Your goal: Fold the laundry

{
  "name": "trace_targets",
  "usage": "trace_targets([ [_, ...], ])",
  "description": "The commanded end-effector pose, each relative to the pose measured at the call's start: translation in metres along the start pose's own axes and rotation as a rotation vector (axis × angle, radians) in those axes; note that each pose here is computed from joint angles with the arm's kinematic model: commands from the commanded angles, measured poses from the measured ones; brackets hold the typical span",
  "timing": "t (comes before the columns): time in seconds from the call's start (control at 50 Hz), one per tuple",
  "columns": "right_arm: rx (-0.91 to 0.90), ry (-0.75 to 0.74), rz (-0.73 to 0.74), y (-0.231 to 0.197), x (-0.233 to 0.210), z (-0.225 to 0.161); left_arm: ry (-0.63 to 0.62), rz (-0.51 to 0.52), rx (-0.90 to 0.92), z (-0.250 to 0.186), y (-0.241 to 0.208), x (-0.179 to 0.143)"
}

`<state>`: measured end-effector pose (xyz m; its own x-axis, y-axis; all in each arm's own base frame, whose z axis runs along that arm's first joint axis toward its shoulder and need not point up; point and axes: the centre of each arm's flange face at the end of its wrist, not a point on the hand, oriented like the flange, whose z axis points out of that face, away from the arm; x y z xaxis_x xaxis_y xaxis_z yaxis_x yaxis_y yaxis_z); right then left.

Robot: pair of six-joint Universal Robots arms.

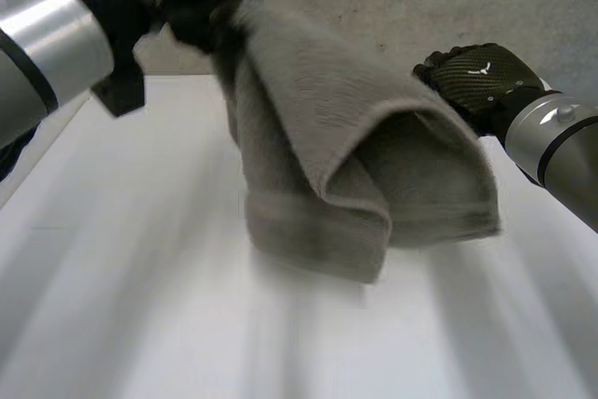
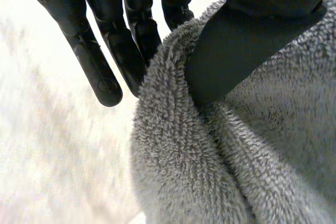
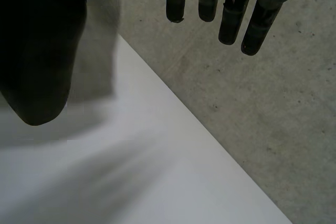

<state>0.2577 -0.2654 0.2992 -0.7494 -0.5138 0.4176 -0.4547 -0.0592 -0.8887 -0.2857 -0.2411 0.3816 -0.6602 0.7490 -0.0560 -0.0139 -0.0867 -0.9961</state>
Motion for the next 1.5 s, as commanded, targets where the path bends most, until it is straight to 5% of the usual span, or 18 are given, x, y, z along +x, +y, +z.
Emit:
trace_targets([
  [0.02, 0.001, -0.011, -0.002, 0.000, -0.004, 0.000, -0.089, -0.138, -0.286, 0.021, 0.124, -0.050],
  [0.18, -0.015, -0.024, 0.000, 0.005, -0.008, 0.000, -0.272, -0.147, -0.369, 0.032, 0.198, -0.084],
  [0.4, -0.018, -0.036, 0.000, 0.006, -0.011, -0.001, -0.309, -0.132, -0.333, 0.027, 0.185, -0.083],
  [0.62, -0.022, -0.051, 0.043, 0.004, -0.019, -0.005, -0.274, -0.132, -0.268, -0.011, 0.135, -0.039],
  [0.74, -0.048, -0.089, 0.222, 0.010, -0.032, -0.009, -0.309, -0.152, -0.284, -0.038, 0.132, -0.023],
  [1.04, -0.292, -0.291, 0.544, 0.096, -0.114, 0.014, -0.348, -0.259, -0.418, -0.073, 0.178, 0.013],
  [1.5, -0.248, -0.351, 0.609, 0.108, -0.152, 0.028, -0.408, -0.282, -0.357, -0.062, 0.223, 0.011],
])
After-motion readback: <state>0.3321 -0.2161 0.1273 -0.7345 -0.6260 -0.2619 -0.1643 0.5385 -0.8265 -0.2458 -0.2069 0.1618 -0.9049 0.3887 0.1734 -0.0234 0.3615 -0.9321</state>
